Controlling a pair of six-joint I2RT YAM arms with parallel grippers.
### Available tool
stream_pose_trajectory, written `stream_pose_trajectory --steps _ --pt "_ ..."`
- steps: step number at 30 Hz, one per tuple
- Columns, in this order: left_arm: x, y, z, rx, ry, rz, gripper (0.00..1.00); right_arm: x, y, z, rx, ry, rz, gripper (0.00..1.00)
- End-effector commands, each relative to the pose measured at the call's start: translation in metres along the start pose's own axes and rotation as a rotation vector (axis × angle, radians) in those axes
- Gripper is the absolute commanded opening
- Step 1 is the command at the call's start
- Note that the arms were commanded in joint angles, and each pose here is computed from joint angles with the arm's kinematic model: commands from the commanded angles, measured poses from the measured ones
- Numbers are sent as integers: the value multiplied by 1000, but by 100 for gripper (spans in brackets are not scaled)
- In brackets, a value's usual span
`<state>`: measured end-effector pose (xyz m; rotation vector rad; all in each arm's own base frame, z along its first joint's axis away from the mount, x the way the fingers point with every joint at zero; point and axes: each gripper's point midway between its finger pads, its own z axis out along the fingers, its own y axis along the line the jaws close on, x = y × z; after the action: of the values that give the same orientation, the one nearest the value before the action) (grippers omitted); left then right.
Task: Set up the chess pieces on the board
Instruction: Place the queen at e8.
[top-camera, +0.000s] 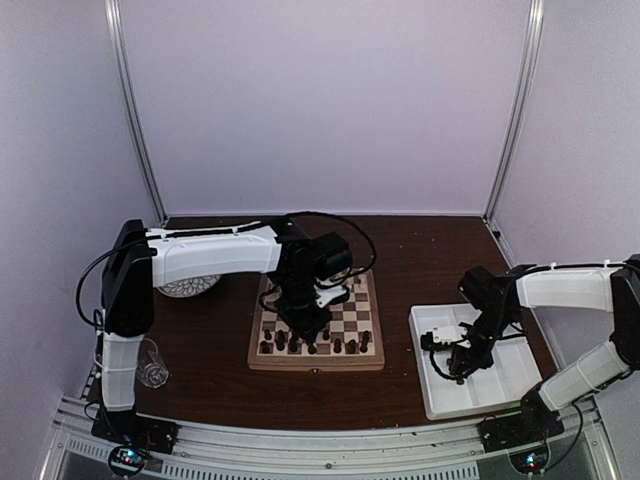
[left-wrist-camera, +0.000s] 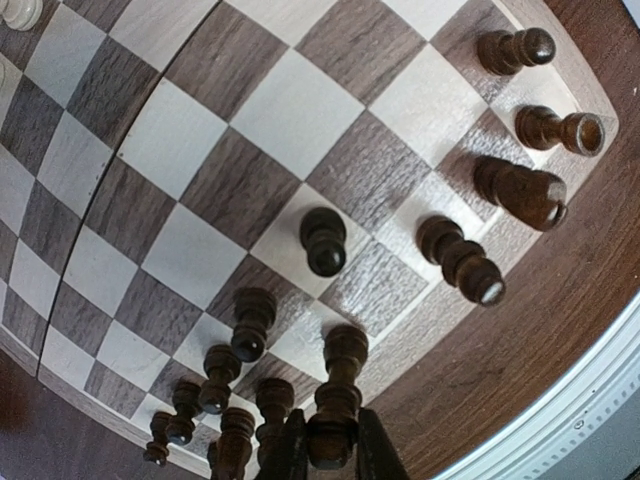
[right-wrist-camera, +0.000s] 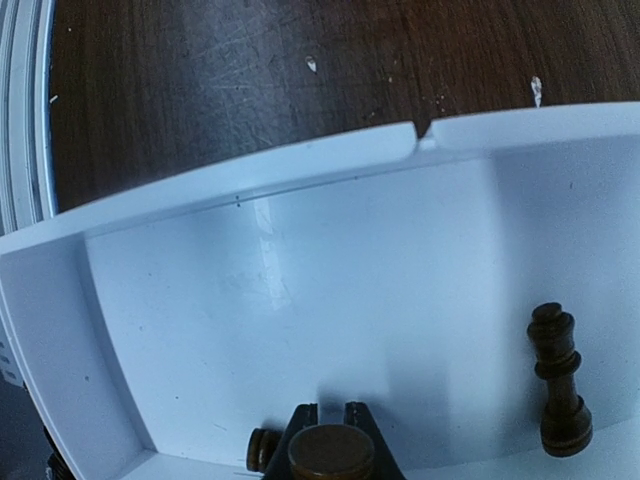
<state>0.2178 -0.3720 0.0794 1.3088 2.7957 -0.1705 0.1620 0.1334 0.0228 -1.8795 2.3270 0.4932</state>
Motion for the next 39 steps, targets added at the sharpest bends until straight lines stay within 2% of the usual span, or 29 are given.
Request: stream_pose_trajectory --steps 1,10,22,33,39 --pt "0 9 -21 -47 -22 2 7 6 -3 0 20 33 9 6" --pt "1 14 -16 -73 -11 -8 7 6 -1 1 14 34 10 6" --pt "-1 6 -17 -32 -12 -14 21 5 -1 0 11 32 9 7" --pt "-1 5 -16 -29 -8 -16 25 6 1 0 8 31 8 7" --pt "-6 0 -24 -2 -34 -16 36 6 2 1 3 33 4 8"
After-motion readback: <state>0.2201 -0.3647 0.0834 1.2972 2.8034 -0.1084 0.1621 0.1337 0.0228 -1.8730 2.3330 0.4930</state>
